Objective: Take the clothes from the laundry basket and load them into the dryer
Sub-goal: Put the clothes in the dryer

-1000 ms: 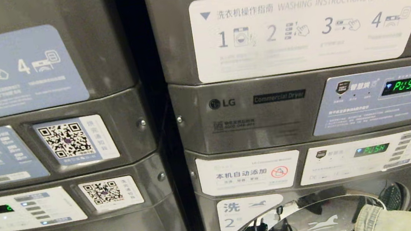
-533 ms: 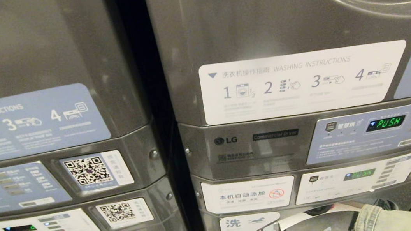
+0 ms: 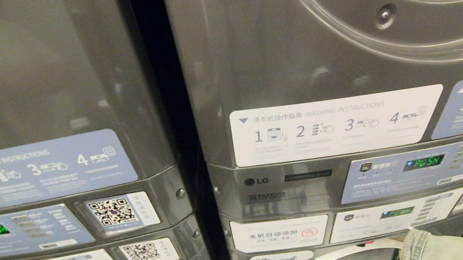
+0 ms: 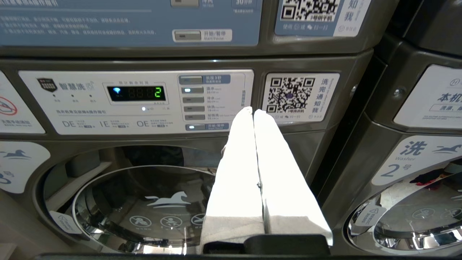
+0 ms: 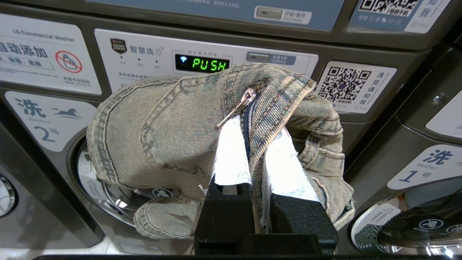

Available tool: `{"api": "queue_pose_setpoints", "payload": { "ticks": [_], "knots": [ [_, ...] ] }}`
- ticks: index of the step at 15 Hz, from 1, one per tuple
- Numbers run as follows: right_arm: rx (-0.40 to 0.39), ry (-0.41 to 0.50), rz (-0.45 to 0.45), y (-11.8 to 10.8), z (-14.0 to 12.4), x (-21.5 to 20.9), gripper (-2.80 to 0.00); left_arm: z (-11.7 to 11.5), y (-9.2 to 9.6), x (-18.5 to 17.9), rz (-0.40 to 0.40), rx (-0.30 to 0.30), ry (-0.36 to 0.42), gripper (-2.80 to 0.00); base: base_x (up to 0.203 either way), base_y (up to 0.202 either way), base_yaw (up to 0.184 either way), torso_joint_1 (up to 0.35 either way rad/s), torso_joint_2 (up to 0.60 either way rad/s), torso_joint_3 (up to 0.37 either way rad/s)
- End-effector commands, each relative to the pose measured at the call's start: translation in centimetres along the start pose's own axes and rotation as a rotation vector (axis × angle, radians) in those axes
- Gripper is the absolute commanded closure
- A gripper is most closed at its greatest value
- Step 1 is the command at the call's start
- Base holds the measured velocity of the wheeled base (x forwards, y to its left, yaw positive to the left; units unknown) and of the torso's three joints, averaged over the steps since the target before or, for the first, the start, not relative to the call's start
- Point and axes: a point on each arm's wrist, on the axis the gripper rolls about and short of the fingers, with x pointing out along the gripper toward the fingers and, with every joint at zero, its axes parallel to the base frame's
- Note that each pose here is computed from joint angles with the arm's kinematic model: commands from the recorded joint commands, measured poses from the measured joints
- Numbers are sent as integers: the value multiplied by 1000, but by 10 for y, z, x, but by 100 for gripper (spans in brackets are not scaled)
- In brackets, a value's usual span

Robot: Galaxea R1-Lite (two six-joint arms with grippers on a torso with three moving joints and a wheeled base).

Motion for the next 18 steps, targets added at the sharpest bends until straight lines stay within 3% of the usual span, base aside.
{"api": "queue_pose_setpoints", "payload": {
  "ticks": [1,18],
  "knots": [
    [0,0,1,0,0,0,0,0,0,0,1,0,0,0,0,0,0,163,-349,-184],
    [5,2,1,0,0,0,0,0,0,0,1,0,0,0,0,0,0,134,-277,-143]
  ]
}}
